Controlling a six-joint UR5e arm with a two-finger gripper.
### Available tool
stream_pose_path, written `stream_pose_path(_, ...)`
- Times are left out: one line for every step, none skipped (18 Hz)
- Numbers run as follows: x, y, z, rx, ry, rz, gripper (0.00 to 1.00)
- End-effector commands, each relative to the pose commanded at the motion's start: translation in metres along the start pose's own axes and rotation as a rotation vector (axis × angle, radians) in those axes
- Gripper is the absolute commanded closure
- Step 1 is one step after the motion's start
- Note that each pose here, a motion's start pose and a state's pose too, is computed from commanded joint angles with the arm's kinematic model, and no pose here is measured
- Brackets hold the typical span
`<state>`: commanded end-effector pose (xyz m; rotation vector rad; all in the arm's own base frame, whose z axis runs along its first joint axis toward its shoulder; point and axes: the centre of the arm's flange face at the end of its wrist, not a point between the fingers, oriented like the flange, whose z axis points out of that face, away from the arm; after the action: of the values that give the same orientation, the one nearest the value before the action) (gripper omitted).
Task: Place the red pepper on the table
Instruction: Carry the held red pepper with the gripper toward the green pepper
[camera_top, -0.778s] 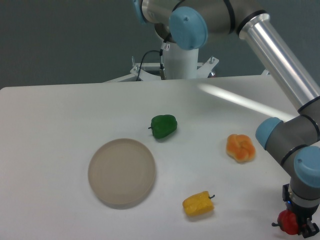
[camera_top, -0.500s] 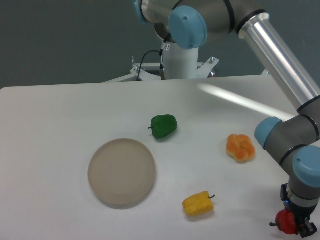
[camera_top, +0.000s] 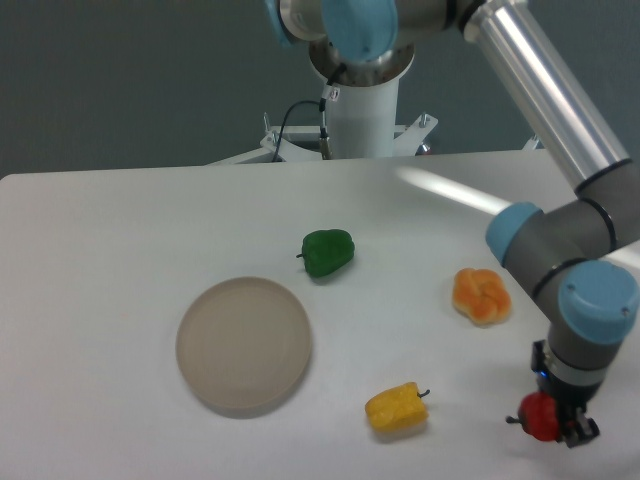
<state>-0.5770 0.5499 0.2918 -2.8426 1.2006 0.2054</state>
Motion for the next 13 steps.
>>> stream_pose_path(0.009, -0.004, -0.003, 0.007, 0.010, -0.002, 0.42)
stream_pose_path(0.018, -0.008, -0.004, 0.010, 0.022, 0.001, 0.42)
stream_pose_path(0.033, -0.012, -0.007, 0.014, 0.040, 0.002, 0.42)
stream_pose_path(0.048, -0.016, -0.010, 0.017, 0.055, 0.002, 0.42)
stream_pose_path(0.062, -0.021, -0.010, 0.021, 0.073, -0.002, 0.42)
stream_pose_path(0.070, -0.027, -0.009, 0.023, 0.082, 0.002, 0.42)
stream_pose_path(0.075, -0.040, -0.010, 0.023, 0.081, 0.018, 0.42)
stream_pose_path(0.080, -0.050, -0.009, 0.024, 0.073, 0.028, 0.42)
stream_pose_path(0.092, -0.059, -0.002, 0.026, 0.073, 0.009, 0.42)
stream_pose_path(0.101, -0.080, -0.004, 0.026, 0.065, -0.025, 0.42)
stream_pose_path(0.109, -0.099, 0.002, 0.026, 0.081, -0.048, 0.42)
stream_pose_path(0.113, -0.108, 0.005, 0.027, 0.091, -0.065, 0.42)
stream_pose_path(0.116, -0.120, 0.007, 0.027, 0.096, -0.079, 0.42)
